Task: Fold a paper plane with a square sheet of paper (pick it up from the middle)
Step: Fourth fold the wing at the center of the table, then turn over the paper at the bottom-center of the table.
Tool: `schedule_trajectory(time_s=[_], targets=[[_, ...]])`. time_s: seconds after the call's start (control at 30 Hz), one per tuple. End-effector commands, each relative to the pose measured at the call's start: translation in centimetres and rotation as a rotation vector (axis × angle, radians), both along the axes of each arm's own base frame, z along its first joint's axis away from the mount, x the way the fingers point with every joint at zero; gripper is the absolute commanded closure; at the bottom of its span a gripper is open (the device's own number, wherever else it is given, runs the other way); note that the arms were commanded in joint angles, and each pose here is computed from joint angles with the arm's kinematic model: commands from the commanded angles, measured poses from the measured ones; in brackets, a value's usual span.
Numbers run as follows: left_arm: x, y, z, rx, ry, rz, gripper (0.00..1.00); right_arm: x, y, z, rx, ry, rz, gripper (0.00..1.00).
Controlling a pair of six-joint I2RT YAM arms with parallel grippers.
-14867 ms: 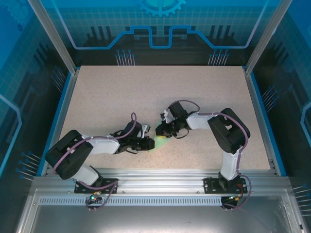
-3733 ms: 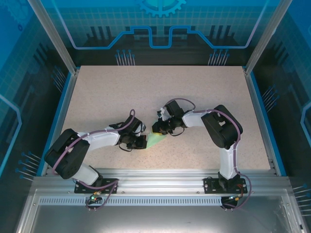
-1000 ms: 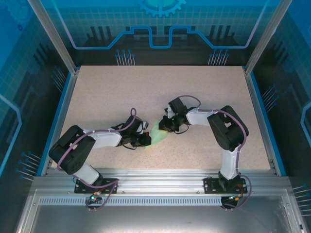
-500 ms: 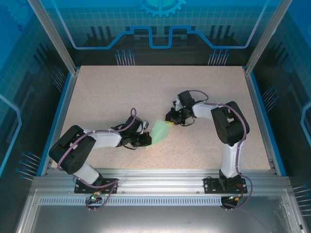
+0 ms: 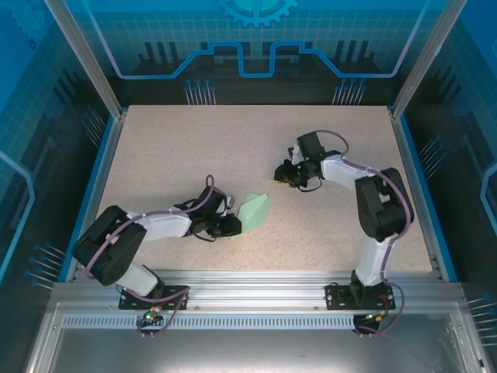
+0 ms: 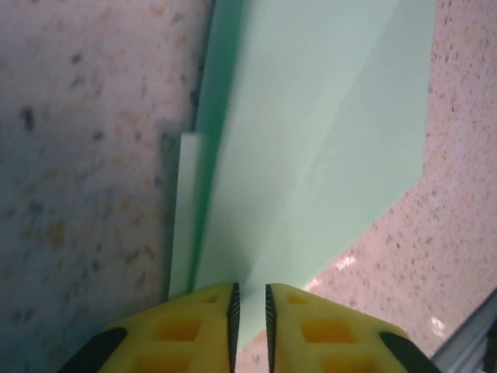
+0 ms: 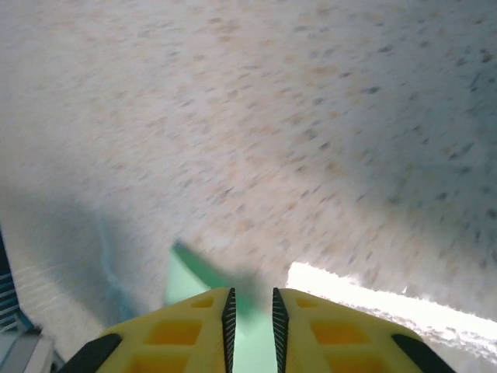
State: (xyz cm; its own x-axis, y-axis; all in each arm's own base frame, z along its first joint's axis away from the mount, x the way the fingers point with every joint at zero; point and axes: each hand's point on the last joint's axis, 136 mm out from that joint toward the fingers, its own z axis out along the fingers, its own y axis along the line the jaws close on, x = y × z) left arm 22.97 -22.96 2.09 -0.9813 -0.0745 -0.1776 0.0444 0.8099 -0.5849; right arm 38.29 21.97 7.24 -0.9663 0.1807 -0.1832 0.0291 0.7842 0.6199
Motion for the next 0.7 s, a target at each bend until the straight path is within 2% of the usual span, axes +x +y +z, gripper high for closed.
schedule_trajectory(time_s=[0.0,0.13,0.23,0.33,0.47,0.67], targets=[[-0.8,0.4,2.8,0.003,0.005,0.005,0.7,-3.5,0.2,1.7,-0.025,-0.012,0.057,0.74],[0.6,1.5,6.0,0.03,-0.091,0.045,0.54,-7.2,0.1,1.2,-0.048,0.006,0.074,0.67],[0.9,2.8,5.6,0.071,-0.082,0.069,0.46,-9.6,0.9,0.3,-0.024,0.024,0.086,0.63],[1.1,2.5,4.9,0.053,-0.053,0.05,0.45,-11.6,1.6,-1.0,-0.029,0.059,0.109,0.58],[1.8,2.1,3.4,0.074,-0.022,0.041,0.45,-13.3,3.4,-2.3,0.007,0.1,0.141,0.58],[2.2,1.4,1.7,0.085,0.027,0.018,0.47,-13.9,5.5,-3.1,0.033,0.123,0.162,0.57]])
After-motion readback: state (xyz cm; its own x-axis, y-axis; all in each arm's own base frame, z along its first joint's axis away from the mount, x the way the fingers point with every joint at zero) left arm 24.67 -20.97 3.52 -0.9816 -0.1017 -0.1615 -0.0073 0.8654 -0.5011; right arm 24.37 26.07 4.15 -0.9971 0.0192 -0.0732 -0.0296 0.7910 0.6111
